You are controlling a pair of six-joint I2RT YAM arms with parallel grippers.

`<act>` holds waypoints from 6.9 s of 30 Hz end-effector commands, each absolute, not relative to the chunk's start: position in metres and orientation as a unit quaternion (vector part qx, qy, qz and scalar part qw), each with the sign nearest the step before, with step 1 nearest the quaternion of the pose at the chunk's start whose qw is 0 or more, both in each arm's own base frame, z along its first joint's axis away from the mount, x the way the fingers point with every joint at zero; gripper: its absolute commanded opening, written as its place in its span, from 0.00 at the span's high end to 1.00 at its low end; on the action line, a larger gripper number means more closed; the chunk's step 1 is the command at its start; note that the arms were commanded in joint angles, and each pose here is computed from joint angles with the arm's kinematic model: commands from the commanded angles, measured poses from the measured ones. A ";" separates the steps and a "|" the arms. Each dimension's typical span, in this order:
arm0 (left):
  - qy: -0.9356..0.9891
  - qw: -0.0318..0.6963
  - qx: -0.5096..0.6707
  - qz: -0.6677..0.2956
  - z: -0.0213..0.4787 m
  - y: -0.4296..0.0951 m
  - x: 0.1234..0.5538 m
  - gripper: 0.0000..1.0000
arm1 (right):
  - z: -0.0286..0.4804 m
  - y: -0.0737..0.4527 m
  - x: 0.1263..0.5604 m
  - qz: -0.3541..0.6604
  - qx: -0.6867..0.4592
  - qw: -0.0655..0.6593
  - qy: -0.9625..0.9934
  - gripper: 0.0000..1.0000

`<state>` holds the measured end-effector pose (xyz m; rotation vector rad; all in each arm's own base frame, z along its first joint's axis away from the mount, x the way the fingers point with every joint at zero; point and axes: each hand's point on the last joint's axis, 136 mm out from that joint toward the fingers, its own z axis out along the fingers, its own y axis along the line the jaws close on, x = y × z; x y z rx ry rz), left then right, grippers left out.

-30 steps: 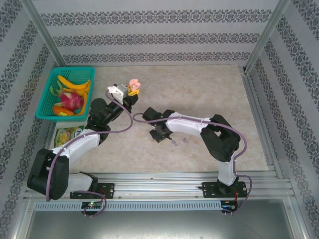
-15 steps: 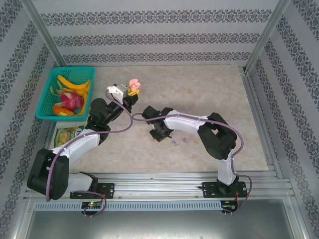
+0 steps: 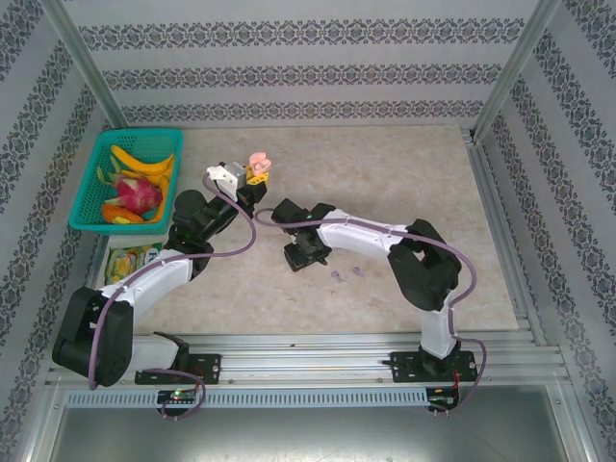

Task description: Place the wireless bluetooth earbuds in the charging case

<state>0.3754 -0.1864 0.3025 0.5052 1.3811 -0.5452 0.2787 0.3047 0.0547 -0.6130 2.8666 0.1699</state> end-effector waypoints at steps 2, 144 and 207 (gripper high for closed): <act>0.606 0.726 0.220 -0.239 0.320 -0.180 0.375 1.00 | 0.081 0.306 0.282 0.126 -0.043 0.118 0.984 0.47; 0.617 0.729 0.183 -0.234 0.307 -0.164 0.383 1.00 | 0.031 0.279 0.313 0.065 0.053 0.014 0.996 0.55; 0.628 0.718 0.188 -0.235 0.296 -0.166 0.382 1.00 | 0.051 0.262 0.325 0.027 0.013 0.112 0.993 0.77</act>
